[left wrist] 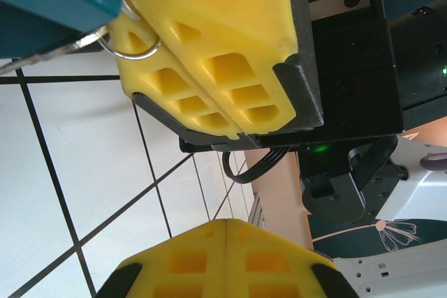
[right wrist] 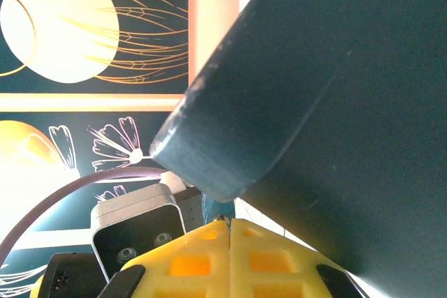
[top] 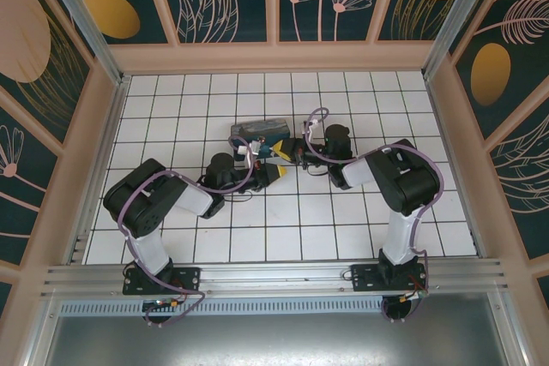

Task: Unlock the padlock with the key

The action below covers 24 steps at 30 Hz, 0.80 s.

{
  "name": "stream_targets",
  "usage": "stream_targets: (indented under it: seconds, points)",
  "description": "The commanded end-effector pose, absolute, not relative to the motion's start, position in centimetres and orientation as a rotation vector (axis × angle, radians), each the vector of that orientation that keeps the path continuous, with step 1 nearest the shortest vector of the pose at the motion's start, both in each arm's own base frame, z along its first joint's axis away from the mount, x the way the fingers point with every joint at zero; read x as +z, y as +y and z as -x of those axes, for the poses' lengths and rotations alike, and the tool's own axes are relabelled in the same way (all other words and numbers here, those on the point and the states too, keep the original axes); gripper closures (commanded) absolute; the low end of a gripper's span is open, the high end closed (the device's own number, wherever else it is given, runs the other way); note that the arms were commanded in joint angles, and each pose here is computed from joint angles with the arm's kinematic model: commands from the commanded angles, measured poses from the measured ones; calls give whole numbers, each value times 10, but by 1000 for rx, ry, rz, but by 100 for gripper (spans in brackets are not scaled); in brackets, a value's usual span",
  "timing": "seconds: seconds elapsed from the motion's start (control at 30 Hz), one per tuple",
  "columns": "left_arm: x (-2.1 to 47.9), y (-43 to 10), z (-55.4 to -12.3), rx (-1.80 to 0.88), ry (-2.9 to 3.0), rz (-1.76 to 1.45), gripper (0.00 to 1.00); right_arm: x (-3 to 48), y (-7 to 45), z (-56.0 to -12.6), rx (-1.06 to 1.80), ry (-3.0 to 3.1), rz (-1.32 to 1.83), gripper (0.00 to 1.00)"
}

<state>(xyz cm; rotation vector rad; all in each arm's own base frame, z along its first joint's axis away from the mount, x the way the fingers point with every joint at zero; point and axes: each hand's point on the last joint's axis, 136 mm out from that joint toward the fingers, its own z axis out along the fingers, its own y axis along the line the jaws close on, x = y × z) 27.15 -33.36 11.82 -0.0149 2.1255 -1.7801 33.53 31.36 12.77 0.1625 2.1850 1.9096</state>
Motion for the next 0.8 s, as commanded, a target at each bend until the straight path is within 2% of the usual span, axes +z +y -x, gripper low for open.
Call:
stream_targets:
  seconds: [0.0, 0.13, 0.17, 0.3, 0.43, 0.57, 0.67, 0.77]
  points:
    - [129, -332, -270, -1783, 2084, -38, 100, 133, 314, -332, 1894, 2155, -115, 100]
    - [136, -327, -269, -1761, 2067, -28, 99, 119, 309, -330, 1850, 2191, -164, 100]
    - [135, -325, -268, -1755, 2069, -17, 96, 116, 309, -329, 1845, 2198, -172, 100]
    - [152, -313, -265, -1737, 2015, 2, 77, 109, 309, -325, 1828, 2207, -192, 100]
    - [159, -298, -269, -1687, 2000, 70, 50, 107, 311, -324, 1826, 2209, -193, 100]
    - [156, -281, -277, -1600, 2016, 172, 29, 103, 314, -322, 1825, 2214, -196, 100]
    - [147, -269, -283, -1521, 2041, 245, 21, 102, 317, -319, 1832, 2217, -193, 100]
    - [135, -258, -287, -1453, 2071, 306, 19, 101, 321, -317, 1835, 2217, -191, 100]
